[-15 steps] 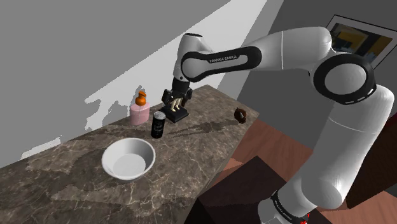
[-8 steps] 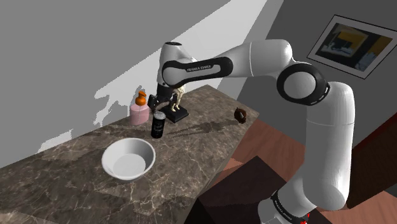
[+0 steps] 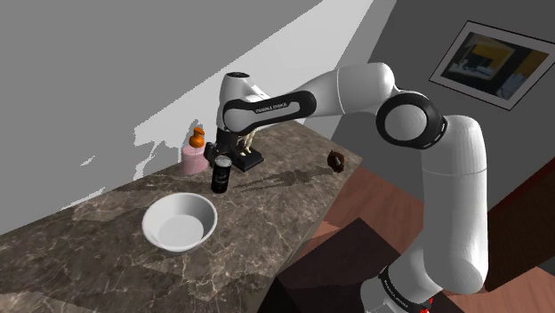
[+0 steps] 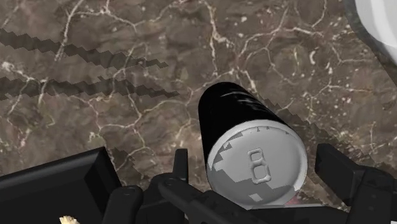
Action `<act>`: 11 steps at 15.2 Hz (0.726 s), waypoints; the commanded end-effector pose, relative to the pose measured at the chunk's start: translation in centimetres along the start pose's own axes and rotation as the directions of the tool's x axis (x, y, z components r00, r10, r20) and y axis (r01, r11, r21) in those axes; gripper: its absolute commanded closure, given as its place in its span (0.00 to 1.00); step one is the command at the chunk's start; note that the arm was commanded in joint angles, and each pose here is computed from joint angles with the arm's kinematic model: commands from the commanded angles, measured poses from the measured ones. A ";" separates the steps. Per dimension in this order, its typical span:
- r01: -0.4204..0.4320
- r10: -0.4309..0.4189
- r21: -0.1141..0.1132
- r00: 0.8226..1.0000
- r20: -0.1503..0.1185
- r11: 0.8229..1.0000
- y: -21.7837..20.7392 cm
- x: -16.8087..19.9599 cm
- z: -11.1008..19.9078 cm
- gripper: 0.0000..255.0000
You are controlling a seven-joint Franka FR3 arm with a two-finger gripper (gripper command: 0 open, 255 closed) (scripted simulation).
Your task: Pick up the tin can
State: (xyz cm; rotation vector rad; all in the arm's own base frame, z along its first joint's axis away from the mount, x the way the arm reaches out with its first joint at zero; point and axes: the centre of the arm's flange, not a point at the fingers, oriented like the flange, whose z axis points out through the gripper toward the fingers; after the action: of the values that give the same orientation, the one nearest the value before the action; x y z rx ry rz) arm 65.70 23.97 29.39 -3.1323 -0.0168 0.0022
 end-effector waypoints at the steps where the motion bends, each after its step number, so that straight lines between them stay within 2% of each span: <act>1: 0.000 0.000 0.000 1.000 -0.001 1.000 -0.1 0.0 0.2 0.00; 2: 0.000 0.000 0.000 1.000 -0.001 1.000 -0.1 0.0 0.3 1.00; 11: 0.000 0.000 0.000 1.000 -0.001 1.000 -0.1 0.0 0.2 1.00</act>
State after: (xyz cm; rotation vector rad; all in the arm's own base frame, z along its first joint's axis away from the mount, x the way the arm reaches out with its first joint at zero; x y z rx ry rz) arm 65.73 24.04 29.20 -3.1315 -0.0167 -0.0011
